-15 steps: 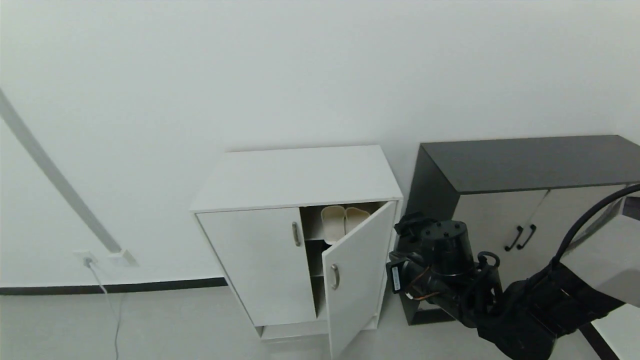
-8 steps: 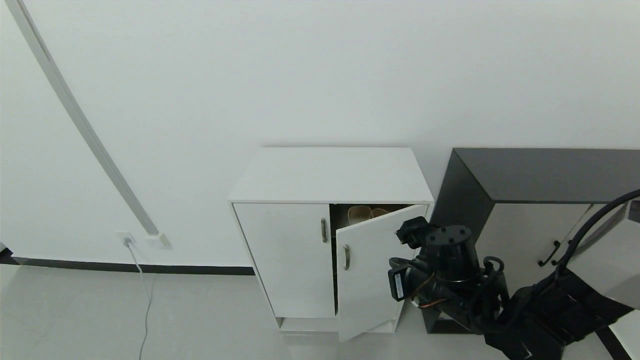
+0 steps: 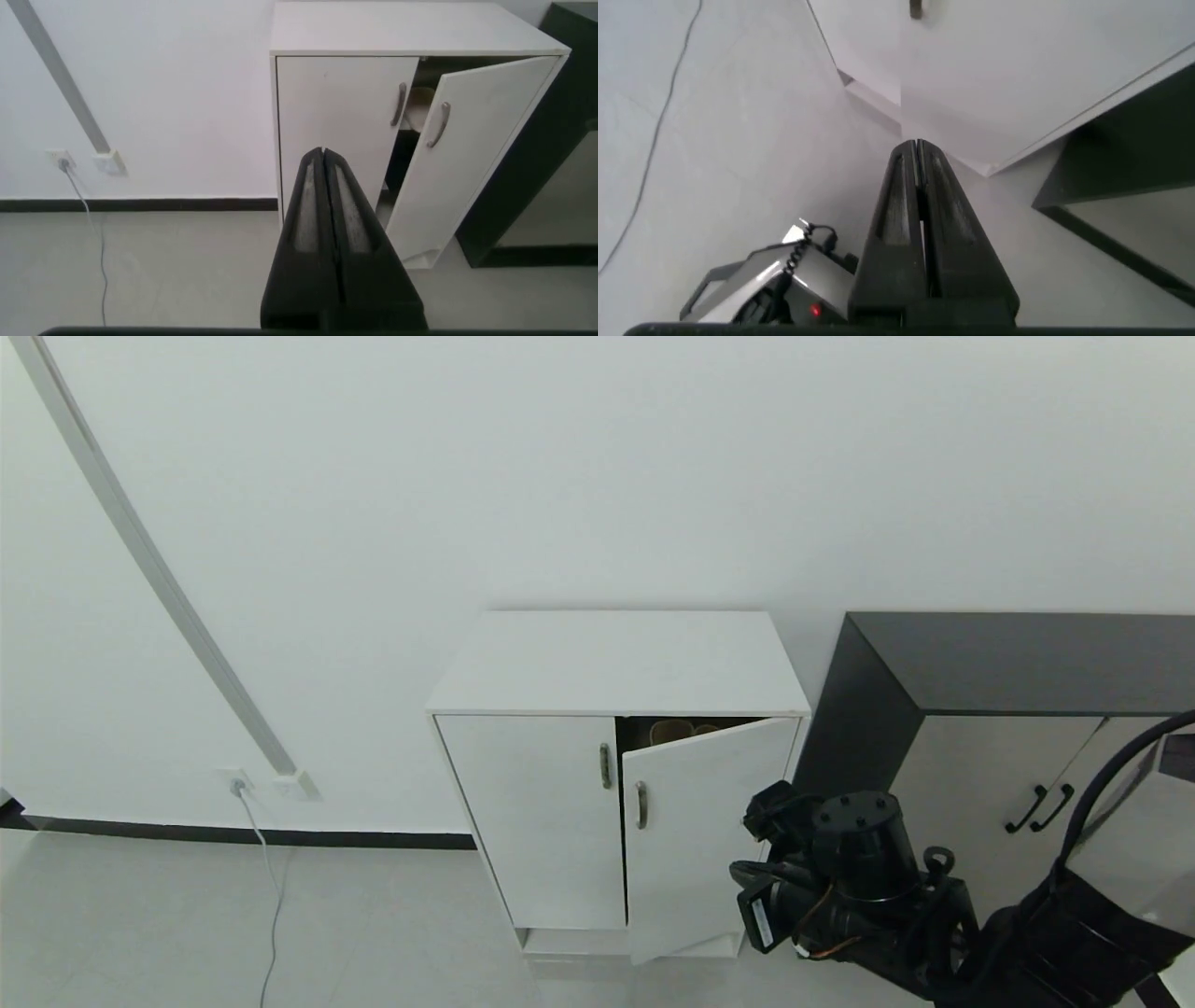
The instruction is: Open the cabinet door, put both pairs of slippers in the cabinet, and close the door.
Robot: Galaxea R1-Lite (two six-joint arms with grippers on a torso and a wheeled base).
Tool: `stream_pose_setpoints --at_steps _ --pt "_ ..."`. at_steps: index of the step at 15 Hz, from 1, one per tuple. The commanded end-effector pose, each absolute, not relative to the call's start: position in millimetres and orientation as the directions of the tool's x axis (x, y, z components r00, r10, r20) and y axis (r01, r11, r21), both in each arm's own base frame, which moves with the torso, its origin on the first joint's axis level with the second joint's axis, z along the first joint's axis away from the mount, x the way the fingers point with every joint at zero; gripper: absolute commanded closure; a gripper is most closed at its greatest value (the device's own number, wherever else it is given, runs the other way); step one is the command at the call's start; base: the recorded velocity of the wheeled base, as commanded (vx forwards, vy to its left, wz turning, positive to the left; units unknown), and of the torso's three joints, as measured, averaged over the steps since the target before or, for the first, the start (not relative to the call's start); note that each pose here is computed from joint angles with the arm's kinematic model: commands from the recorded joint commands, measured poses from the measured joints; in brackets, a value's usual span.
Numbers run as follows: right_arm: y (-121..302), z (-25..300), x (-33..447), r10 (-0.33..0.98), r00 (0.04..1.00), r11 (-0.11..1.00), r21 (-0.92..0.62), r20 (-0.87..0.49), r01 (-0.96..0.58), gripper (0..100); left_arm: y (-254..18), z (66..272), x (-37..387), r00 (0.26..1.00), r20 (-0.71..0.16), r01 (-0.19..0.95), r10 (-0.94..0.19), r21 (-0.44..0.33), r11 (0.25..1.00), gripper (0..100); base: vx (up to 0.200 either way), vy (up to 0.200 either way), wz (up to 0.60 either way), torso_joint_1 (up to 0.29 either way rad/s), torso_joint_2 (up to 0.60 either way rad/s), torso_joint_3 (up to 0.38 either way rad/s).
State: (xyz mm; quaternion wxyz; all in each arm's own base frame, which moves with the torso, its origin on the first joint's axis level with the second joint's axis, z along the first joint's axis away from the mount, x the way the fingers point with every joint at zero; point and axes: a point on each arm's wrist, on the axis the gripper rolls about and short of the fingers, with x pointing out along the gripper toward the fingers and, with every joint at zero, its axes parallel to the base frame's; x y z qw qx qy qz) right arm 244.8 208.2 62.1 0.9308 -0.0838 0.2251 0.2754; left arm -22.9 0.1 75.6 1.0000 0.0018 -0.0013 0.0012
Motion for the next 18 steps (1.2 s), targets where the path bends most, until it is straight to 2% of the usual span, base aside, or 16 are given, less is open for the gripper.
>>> stream_pose_setpoints --at_steps 1,6,10,13,18 --pt "207.6 57.5 243.7 0.47 0.74 0.833 -0.035 -0.481 -0.552 100 0.0 75.6 -22.8 1.0 0.002 -0.002 0.002 0.003 1.0 100 0.2 0.0 0.0 0.007 0.01 0.002" --pt "213.7 44.4 243.9 0.469 0.72 0.825 -0.039 -0.511 -0.564 100 0.0 75.6 -22.8 1.0 0.002 -0.002 0.002 0.003 1.0 100 0.2 0.0 0.0 0.0 0.0 0.0" --pt "225.1 25.1 253.6 0.469 0.718 0.823 -0.039 -0.515 -0.566 100 0.0 75.6 -22.8 1.0 0.002 -0.002 0.002 0.003 1.0 100 0.0 0.0 0.0 0.0 0.0 0.0" --pt "235.2 6.9 279.1 0.459 0.742 0.84 -0.033 -0.488 -0.541 100 0.0 75.6 -22.8 1.0 0.002 -0.002 0.002 0.003 1.0 100 0.0 0.0 0.0 0.0 0.0 0.0" --pt "235.1 -3.0 319.1 0.421 0.79 0.876 -0.026 -0.445 -0.482 100 0.0 75.6 -22.8 1.0 0.002 0.0 0.0 0.003 1.0 100 0.0 0.0 0.0 0.0 0.0 0.0"
